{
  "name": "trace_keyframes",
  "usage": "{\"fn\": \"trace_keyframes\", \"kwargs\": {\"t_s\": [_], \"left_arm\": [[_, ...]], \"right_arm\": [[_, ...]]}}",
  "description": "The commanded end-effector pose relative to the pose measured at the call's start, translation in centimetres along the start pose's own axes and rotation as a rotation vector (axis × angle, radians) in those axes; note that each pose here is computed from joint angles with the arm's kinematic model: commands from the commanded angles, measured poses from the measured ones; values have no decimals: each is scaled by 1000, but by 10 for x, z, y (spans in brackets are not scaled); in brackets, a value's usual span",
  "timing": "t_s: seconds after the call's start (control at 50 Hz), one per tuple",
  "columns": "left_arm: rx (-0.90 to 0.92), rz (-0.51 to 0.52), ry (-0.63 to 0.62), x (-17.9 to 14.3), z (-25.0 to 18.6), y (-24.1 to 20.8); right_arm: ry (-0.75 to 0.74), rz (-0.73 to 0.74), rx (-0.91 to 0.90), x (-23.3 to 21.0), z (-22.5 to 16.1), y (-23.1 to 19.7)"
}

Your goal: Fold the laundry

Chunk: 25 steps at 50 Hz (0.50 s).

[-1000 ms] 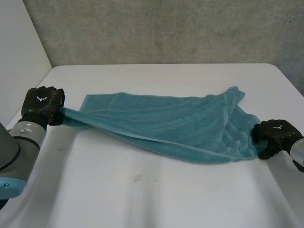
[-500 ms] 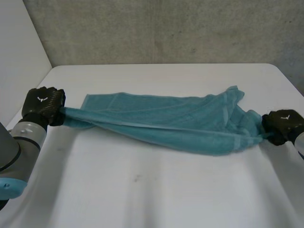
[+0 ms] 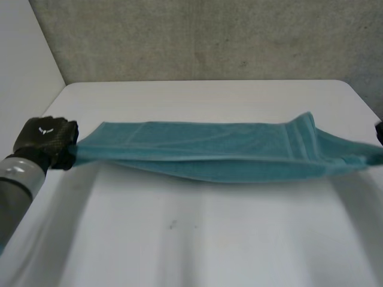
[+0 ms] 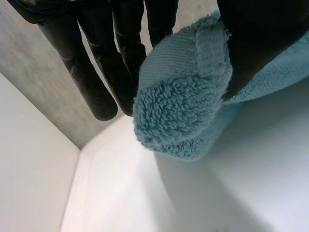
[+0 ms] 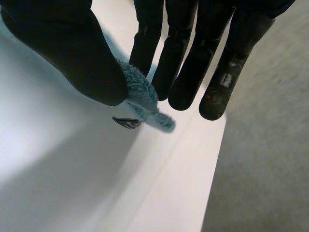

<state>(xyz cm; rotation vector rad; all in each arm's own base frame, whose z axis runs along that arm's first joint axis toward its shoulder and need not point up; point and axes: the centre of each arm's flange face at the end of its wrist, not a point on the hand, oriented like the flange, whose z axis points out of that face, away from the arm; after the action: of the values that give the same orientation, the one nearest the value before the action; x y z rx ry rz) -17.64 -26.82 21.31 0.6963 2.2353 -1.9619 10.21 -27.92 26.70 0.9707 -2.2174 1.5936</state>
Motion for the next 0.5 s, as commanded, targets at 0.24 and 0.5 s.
{"fn": "trace_keyframes", "kwargs": {"t_s": [0.24,0.5], "left_arm": [[-206,39,75,7,-13,35],[6,78,18,3,79,22]], "right_arm": [[-201,-18,-226,-30,15,55],[-19,69,-78,-27,89,29]]}}
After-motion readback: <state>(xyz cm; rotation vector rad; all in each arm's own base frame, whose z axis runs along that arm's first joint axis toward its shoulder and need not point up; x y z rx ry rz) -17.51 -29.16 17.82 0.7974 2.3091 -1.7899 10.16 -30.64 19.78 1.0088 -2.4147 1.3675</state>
